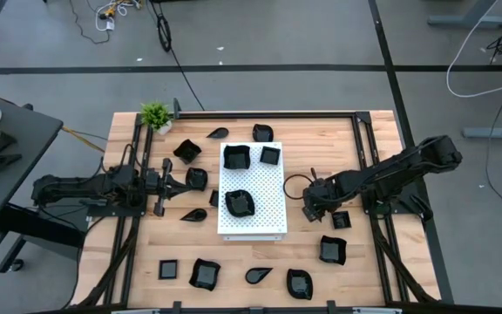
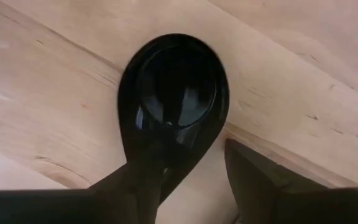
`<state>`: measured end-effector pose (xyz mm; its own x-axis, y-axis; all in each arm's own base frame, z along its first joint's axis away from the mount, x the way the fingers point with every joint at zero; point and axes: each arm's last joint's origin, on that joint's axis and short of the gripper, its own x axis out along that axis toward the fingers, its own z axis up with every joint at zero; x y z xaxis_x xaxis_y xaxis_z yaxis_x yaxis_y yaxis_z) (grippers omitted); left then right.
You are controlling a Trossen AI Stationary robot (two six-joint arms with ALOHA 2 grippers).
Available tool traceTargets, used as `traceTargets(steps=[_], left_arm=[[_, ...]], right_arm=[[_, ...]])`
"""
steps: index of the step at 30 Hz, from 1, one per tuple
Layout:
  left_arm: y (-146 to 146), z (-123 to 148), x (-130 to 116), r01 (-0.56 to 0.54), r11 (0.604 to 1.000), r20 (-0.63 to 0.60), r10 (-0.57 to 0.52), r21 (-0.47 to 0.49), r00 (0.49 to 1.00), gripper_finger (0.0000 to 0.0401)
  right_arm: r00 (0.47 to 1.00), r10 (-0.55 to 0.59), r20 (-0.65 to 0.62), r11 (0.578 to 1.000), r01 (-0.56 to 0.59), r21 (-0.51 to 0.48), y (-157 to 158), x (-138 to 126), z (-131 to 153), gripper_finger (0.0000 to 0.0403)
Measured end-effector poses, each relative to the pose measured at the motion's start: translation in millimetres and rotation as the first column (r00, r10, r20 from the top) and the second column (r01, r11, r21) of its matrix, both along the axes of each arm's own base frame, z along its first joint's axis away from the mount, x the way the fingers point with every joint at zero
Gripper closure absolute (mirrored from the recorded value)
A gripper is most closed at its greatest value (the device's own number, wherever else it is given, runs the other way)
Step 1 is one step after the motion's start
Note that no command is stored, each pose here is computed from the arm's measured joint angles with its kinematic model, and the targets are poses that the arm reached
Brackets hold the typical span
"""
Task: Pick & Place Mini shaped plates
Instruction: Put the black drop shaped plate on the shelf
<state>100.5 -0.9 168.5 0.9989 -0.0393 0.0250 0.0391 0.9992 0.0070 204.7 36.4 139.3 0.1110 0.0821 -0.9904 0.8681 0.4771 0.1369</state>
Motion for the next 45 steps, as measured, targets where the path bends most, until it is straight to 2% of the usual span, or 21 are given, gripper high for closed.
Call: traceTargets(steps=[15, 24, 45], left_arm=[[0, 0, 0, 0.0, 1.0, 0.0, 0.0, 0.0, 1.0, 0.038], [0, 0, 0, 0.0, 1.0, 0.0, 0.0, 0.0, 1.0, 0.038], [0, 0, 0, 0.0, 1.0, 0.0, 0.0, 0.0, 1.0, 0.038]], right_arm=[[1.0, -0.01, -0.006, 1.0, 0.01, 0.009, 0, 0, -1, 0.0319], [1.0, 0.0, -0.002, 1.0, 0.0, 0.011, 0, 0, 0, 0.0359], [0.991, 0.005, 0.131, 1.0, -0.008, 0.023, -3, -6, 25, 0.0367]])
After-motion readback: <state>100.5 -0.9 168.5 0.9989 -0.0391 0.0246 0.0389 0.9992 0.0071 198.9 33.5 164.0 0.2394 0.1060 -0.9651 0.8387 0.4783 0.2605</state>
